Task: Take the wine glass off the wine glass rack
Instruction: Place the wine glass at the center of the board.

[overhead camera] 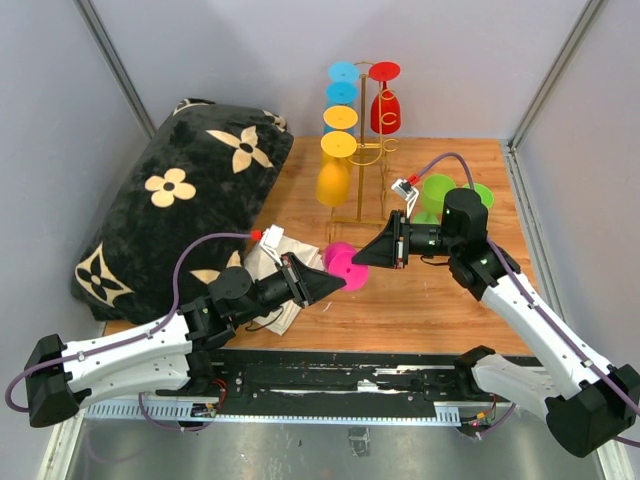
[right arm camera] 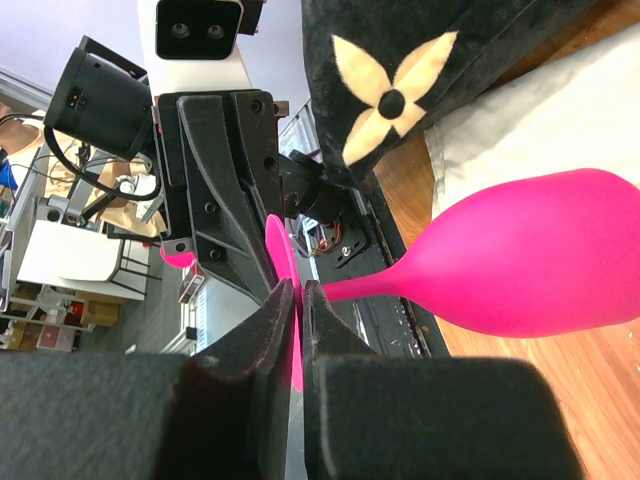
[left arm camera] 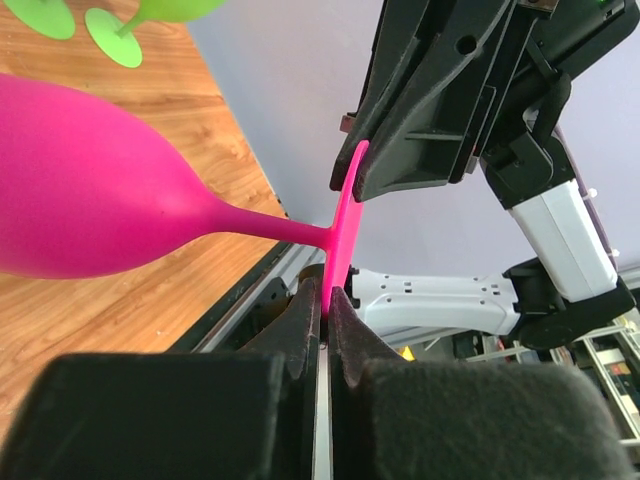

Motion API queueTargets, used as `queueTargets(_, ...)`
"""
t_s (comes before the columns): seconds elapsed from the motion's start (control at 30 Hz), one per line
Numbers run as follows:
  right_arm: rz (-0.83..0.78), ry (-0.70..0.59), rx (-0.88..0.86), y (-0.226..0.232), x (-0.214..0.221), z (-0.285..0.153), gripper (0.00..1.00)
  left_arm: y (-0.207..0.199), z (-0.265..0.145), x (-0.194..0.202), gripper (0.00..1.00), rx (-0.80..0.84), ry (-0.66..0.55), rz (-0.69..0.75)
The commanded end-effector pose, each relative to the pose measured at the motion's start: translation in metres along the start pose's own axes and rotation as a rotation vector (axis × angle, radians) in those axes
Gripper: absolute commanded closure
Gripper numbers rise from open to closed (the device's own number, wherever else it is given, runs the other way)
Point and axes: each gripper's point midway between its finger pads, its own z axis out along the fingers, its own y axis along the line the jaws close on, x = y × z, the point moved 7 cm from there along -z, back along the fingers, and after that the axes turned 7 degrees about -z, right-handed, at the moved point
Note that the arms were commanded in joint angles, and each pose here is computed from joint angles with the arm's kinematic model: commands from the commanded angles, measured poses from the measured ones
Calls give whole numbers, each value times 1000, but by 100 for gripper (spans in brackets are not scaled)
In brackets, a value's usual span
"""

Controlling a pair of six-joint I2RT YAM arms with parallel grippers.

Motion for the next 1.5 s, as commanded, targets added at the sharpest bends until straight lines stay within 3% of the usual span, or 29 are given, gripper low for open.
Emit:
queueTargets(0.0,-50,-2,-30,14,-5,1,92,-10,1,-5,99,32,-13,18)
queueTargets(0.2,-58,23,-27,15,-1,4,87,-12,0,-5,99,38,-15,23)
queueTargets(0.33,-64,34,-27,17,1,5,95,-12,0,-5,100,40,-12,24)
queueTargets(0.57,-107,1,-19,20,-3,5,99,-13,1,-3,77,56,3,22)
queueTargets(0.7,-128,-18,-25,22,-4,4,99,-14,2,-1,74,70,22,20)
queueTargets(1.23,-136,-16,-49,23,-1,6,99,-18,8,4,78,116,54,6)
queueTargets(1.37,-146,-12,-56,24,-2,6,97,-18,8,4,88,116,53,8)
queueTargets(1.47,-203,7,-10,24,-4,1,85,-13,8,4,96,84,52,18)
